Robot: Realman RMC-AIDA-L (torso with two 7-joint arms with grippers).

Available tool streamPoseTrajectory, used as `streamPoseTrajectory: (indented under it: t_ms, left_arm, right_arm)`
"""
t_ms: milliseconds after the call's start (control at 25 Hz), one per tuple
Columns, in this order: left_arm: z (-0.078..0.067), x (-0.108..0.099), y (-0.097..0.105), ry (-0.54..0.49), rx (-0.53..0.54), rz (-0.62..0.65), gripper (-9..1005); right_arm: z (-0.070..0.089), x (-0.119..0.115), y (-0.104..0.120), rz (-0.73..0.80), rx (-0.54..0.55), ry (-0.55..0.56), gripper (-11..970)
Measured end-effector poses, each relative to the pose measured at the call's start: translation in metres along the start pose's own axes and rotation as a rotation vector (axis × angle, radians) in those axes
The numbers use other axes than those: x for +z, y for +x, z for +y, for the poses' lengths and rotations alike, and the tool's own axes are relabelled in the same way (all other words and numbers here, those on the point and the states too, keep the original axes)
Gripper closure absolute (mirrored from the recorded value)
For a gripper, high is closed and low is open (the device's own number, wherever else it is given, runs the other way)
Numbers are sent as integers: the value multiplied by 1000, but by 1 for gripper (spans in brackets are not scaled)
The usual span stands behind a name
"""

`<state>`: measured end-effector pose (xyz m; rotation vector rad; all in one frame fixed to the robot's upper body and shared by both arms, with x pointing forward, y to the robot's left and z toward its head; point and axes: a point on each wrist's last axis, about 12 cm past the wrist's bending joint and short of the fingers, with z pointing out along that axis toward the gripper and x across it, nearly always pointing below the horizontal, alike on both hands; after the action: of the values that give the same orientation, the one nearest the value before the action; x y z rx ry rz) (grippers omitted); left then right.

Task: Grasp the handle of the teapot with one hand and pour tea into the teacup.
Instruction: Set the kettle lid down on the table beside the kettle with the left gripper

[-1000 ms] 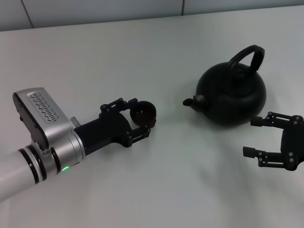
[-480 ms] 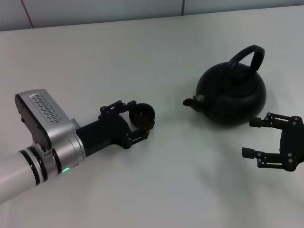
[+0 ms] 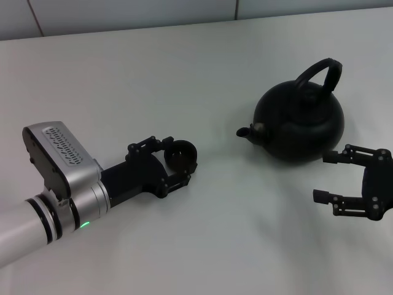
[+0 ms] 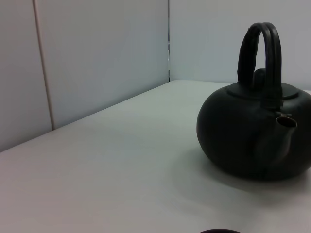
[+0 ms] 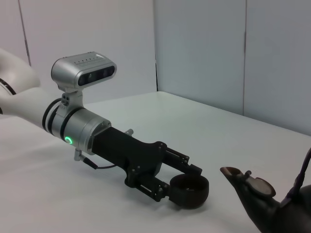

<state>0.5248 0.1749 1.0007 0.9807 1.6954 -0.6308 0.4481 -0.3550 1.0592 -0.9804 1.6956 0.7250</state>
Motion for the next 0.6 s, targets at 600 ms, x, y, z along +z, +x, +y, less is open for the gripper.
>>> streamPoseTrajectory:
  t_ms: [600]
  left_arm:
    - [0, 2, -2, 3, 3, -2, 299]
  right_arm:
    - [-3, 3, -2, 0, -6, -1, 176]
